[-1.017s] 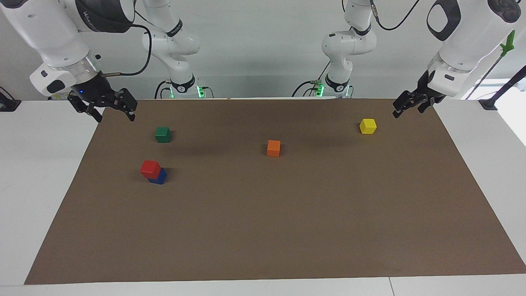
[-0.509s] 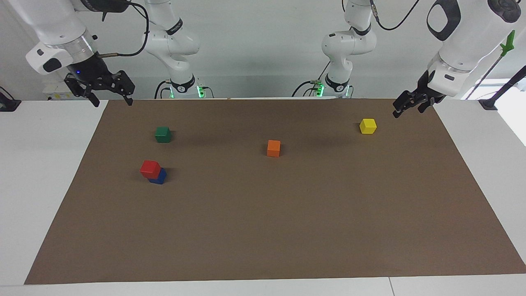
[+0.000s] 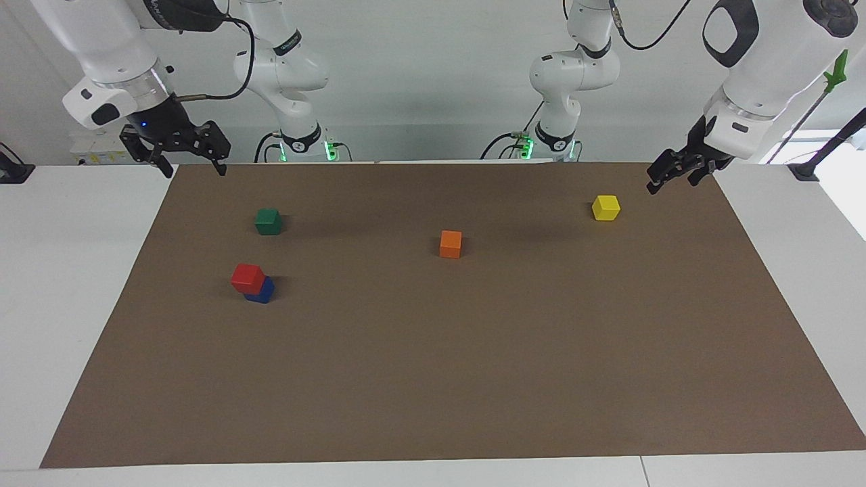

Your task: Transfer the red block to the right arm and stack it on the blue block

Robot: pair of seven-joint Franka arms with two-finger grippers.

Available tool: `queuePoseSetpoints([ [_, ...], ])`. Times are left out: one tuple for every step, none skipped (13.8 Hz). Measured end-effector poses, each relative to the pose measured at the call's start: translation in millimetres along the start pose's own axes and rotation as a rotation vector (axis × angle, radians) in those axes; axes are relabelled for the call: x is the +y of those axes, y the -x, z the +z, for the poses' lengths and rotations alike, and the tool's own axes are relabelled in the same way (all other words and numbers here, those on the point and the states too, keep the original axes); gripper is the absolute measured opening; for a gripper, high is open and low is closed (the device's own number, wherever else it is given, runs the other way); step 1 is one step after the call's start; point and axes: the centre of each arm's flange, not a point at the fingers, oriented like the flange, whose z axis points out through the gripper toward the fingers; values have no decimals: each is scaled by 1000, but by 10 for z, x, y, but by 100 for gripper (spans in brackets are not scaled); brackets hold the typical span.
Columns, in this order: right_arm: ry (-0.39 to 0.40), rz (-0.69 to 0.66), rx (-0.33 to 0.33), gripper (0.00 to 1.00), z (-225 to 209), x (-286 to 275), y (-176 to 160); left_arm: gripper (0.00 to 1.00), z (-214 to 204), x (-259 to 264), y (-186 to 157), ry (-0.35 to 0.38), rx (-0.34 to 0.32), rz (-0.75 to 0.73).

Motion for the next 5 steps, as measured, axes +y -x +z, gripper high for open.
queuePoseSetpoints([
  [0, 0, 0, 100, 0, 1, 7, 100, 0, 0, 0, 0, 0, 0],
  [1, 1, 1, 100, -2, 4, 12, 100, 0, 0, 0, 0, 0, 0],
  [1, 1, 1, 100, -3, 7, 15, 100, 0, 0, 0, 0, 0, 0],
  [1, 2, 1, 100, -4, 10, 16, 100, 0, 0, 0, 0, 0, 0],
  [2, 2, 2, 100, -4, 11, 16, 100, 0, 0, 0, 0, 0, 0],
])
